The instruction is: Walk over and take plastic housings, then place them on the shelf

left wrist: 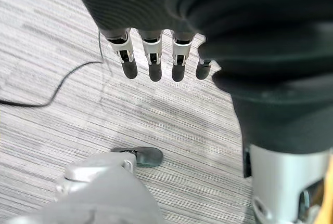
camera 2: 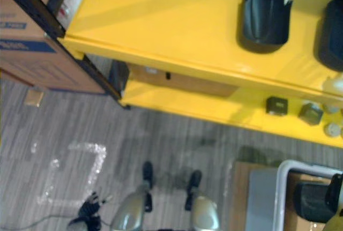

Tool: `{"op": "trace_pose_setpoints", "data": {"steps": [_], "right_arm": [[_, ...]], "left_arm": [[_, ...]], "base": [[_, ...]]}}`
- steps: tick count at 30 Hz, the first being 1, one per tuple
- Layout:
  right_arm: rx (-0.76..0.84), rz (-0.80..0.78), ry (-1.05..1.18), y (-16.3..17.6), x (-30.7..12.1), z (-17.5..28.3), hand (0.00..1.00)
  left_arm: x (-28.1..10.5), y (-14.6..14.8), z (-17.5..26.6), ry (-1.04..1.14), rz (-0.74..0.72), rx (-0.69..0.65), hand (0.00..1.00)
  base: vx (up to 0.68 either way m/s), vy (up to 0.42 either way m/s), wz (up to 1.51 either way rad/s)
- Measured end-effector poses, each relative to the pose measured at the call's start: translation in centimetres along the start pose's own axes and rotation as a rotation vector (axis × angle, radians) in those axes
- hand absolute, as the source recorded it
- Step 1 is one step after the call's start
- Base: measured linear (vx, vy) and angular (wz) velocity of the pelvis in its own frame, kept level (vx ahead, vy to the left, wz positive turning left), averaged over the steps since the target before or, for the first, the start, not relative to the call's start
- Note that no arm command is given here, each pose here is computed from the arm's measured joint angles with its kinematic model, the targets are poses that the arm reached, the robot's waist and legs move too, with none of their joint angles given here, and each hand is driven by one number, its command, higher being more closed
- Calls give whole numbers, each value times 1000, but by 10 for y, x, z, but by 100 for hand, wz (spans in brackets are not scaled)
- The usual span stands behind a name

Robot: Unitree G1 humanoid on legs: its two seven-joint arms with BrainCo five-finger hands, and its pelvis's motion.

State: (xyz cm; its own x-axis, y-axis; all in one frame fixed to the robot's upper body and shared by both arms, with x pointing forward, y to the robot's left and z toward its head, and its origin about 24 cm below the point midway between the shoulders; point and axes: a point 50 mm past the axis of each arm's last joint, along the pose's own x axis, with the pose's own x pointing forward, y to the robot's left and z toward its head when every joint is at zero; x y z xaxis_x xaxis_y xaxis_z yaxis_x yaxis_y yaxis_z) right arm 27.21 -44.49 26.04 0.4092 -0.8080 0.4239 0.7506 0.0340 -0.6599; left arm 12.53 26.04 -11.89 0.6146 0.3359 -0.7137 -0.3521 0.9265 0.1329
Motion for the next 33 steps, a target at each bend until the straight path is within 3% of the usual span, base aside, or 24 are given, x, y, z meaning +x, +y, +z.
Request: {"op": "trace_pose_setpoints", "data": {"steps": [9, 16, 22, 33], "right_arm": [[-104, 167, -216, 3, 3, 32, 0], [-157, 260, -224, 12, 1, 35, 0], [-189, 208, -168, -6, 10, 29, 0], [-174, 231, -108, -9, 14, 17, 0]], "left_arm": [[6, -2, 24, -78, -20, 8, 0], [6, -7, 25, -86, -41, 25, 0], [6, -8, 25, -88, -45, 26, 0], [6, -9, 26, -93, -61, 27, 0]], "base": [[37, -5, 6], [3, -2, -1], [-2, 2, -2], [4, 1, -4]]}}
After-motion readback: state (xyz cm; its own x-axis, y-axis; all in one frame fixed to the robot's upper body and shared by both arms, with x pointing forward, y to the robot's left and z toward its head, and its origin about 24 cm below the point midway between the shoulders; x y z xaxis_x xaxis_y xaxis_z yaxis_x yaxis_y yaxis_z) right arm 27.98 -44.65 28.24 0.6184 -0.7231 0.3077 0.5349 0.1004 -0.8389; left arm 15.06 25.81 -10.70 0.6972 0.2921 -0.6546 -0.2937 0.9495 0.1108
